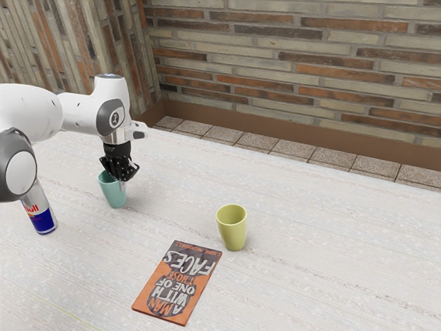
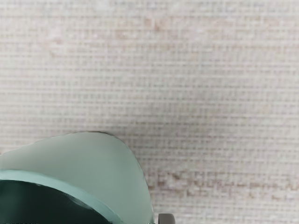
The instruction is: Place the left cup onto the right cup
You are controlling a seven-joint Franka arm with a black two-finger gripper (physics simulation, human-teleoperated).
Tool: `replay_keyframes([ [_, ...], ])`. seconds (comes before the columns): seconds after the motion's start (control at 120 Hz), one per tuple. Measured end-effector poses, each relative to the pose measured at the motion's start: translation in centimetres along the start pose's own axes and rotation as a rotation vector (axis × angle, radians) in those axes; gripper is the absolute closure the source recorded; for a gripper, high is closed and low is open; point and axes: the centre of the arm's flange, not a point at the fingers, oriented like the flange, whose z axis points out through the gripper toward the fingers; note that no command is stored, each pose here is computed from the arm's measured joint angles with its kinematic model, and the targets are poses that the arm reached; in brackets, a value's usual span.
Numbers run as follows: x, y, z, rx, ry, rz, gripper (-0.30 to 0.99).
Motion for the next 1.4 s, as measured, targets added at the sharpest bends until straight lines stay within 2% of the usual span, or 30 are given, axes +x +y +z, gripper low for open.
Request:
replay_keyframes([
  [0.292, -0.2, 1.7, -5.1, 0.047, 0.060, 0.038, 0.78],
  [0.45, -0.3, 7.5, -10.6, 0.059, 0.132, 0.119, 0.78],
  [0.683, -0.3, 16.4, -13.9, 0.021, 0.184, 0.241, 0.78],
  [0.883, -2.3, 23.8, -18.0, 0.002, 0.239, 0.324, 0.78],
  [1.242, -6.0, 35.4, -16.5, -0.024, 0.186, 0.422, 0.78],
  [1.4, -5.7, 36.5, -16.5, -0.016, 0.191, 0.400, 0.78],
])
